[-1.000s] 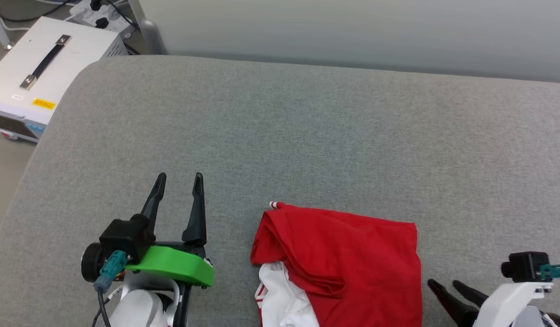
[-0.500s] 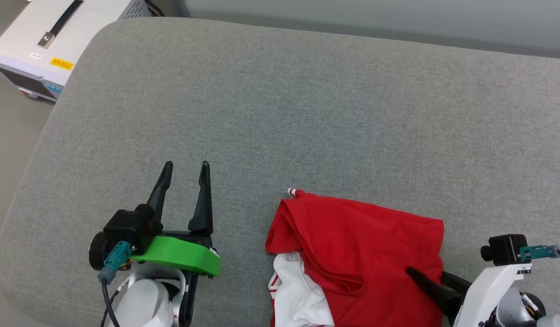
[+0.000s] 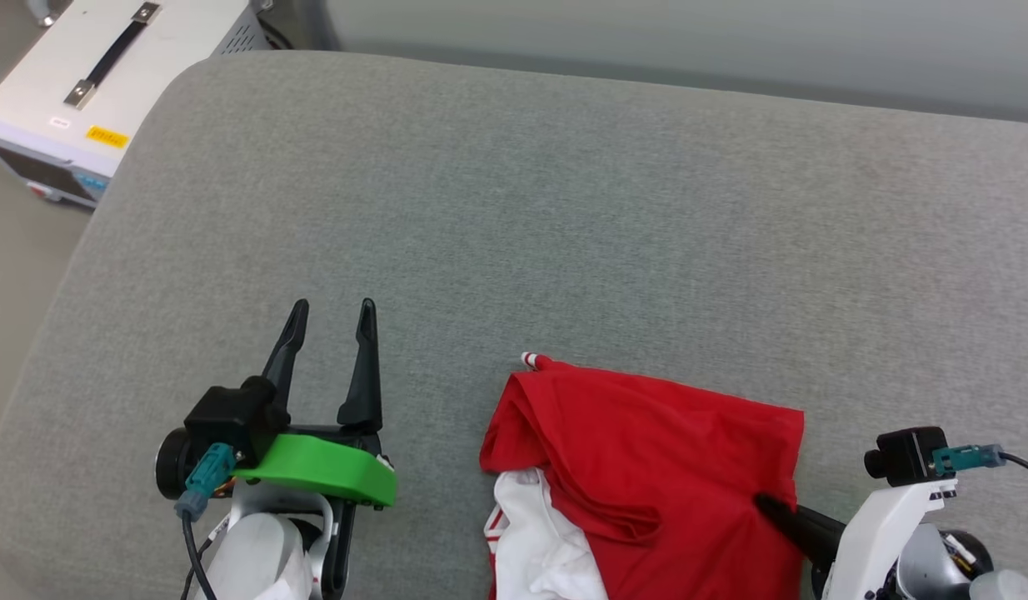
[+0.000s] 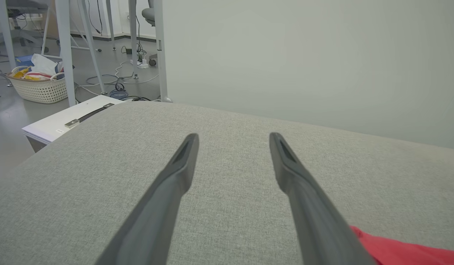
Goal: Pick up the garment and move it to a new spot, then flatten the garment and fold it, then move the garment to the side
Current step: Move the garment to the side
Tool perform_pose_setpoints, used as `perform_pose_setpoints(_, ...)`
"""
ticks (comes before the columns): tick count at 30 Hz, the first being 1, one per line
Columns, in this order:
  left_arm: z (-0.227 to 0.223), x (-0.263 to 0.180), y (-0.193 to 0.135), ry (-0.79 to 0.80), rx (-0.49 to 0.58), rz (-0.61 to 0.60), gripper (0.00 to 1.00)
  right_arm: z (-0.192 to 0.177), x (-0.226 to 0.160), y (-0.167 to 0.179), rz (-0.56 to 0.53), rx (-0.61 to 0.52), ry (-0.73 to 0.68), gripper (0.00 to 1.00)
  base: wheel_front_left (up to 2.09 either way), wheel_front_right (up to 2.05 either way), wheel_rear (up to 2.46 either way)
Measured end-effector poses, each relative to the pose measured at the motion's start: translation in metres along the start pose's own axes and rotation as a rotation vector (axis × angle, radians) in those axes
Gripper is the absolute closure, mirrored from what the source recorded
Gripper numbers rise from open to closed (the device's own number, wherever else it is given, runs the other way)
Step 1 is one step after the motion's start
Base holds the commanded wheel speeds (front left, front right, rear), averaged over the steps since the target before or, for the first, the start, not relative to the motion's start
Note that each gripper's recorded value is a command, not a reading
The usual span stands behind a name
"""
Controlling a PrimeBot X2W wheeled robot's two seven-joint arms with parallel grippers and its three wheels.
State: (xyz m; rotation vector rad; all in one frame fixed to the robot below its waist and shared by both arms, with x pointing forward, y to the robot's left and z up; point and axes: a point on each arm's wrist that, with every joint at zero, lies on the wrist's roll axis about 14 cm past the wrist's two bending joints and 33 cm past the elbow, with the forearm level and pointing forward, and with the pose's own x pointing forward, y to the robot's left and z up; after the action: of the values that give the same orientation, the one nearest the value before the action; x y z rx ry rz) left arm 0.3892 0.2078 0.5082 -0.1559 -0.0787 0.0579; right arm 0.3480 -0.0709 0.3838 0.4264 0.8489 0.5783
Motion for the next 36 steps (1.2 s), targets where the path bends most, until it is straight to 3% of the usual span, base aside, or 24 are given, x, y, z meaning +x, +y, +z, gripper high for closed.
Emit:
perform_pose_setpoints(7,-0.001,0.009,-0.022,-0.007,0.003,-0.071,0.0,0.036,-0.036,-0.012,-0.081,-0.2,-0.106,1.0,0.0,0.0,0.0)
perform_pose_setpoints(17,-0.012,0.036,-0.081,-0.004,-0.019,-0.254,0.0,0.077,-0.119,-0.053,-0.345,-0.406,-0.196,1.0,0.0,0.0,0.0)
perform_pose_setpoints(27,-0.021,0.066,-0.172,-0.015,-0.039,-0.528,0.0,0.094,-0.185,-0.108,-0.592,-0.345,-0.259,1.0,0.0,0.0,0.0)
perform_pose_setpoints(36,-0.043,0.088,-0.213,-0.002,-0.07,-0.661,0.0,0.119,-0.224,-0.192,-0.828,-0.263,-0.253,1.0,0.0,0.0,0.0)
